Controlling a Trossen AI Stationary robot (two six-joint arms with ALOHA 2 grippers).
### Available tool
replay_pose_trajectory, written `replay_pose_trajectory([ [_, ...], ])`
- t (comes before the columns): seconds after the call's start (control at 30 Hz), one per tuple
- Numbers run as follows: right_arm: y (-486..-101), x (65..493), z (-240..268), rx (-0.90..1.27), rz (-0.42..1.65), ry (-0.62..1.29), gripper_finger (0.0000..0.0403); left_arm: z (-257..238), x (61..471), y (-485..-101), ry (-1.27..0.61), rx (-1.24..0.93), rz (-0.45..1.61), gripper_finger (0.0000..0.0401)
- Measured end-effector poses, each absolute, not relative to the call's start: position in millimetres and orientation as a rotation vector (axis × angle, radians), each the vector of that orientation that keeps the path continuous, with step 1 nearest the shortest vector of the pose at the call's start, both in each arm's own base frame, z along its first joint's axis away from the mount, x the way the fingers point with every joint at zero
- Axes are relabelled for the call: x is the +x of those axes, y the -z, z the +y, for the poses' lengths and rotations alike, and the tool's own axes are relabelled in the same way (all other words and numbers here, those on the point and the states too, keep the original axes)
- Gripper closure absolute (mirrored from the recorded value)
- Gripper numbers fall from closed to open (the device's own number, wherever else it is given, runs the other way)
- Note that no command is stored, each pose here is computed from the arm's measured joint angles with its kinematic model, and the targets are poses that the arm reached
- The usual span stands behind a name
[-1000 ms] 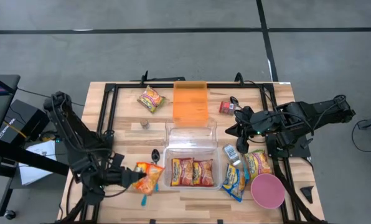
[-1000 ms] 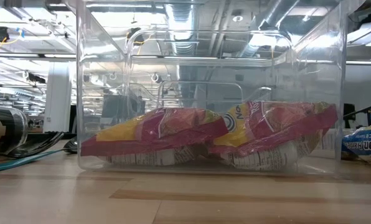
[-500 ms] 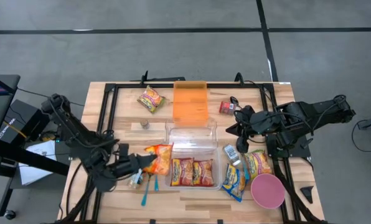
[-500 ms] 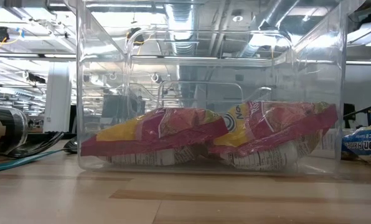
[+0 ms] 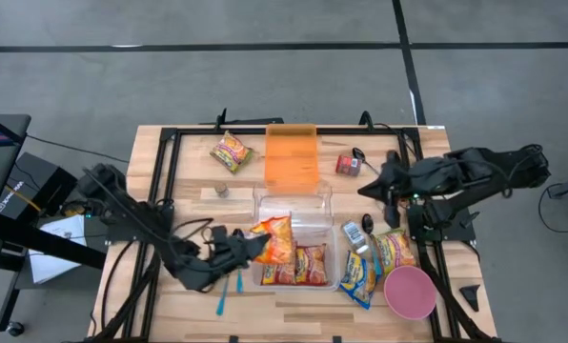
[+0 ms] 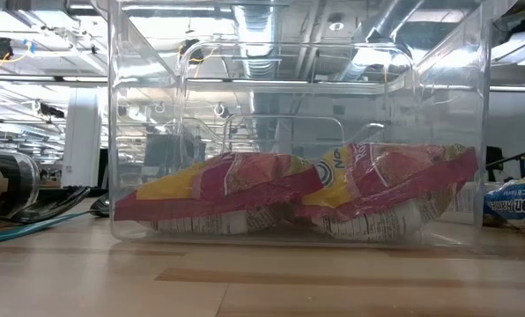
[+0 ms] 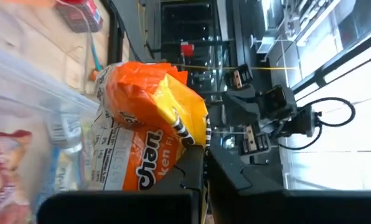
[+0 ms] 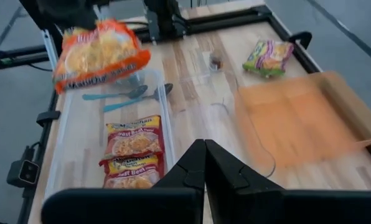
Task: Pick & Place Food Item
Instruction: Put the orange noodle pack into the white transparent bin
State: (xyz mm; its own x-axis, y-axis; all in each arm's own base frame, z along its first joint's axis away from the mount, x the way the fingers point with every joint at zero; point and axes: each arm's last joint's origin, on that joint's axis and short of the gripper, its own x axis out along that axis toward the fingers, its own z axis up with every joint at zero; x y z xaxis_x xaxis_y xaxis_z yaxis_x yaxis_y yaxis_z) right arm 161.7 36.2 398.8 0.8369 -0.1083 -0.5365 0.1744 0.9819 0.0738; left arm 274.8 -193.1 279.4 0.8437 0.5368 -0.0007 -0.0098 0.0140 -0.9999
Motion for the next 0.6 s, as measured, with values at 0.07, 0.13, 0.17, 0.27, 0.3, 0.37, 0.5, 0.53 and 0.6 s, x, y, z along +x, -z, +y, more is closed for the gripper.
replay_pose_trajectory([
  [0.07, -401, 155, 34, 0.120, 0.546, 0.145, 0.0403, -197, 286, -278, -0.433, -1.507, -0.420, 0.0401],
  [0.13, -403, 149, 33, 0.118, 0.540, 0.140, 0.0403, -201, 296, -274, -0.421, -1.502, -0.398, 0.0401],
  [0.17, -404, 146, 33, 0.115, 0.539, 0.136, 0.0403, -203, 300, -272, -0.425, -1.496, -0.395, 0.0401],
  [0.27, -405, 139, 31, 0.081, 0.539, 0.121, 0.0403, -206, 306, -268, -0.446, -1.475, -0.394, 0.0401],
  [0.3, -405, 137, 31, 0.073, 0.539, 0.117, 0.0403, -206, 307, -267, -0.451, -1.472, -0.392, 0.0401],
  [0.37, -405, 134, 30, 0.068, 0.545, 0.094, 0.0403, -206, 309, -264, -0.457, -1.469, -0.391, 0.0401],
  [0.5, -406, 128, 29, 0.042, 0.553, 0.058, 0.0403, -202, 312, -263, -0.475, -1.450, -0.387, 0.0401],
  [0.53, -406, 128, 29, 0.039, 0.555, 0.056, 0.0403, -202, 312, -263, -0.479, -1.445, -0.385, 0.0401],
  [0.6, -406, 127, 29, 0.038, 0.555, 0.055, 0.0403, -201, 313, -263, -0.479, -1.446, -0.387, 0.0401],
])
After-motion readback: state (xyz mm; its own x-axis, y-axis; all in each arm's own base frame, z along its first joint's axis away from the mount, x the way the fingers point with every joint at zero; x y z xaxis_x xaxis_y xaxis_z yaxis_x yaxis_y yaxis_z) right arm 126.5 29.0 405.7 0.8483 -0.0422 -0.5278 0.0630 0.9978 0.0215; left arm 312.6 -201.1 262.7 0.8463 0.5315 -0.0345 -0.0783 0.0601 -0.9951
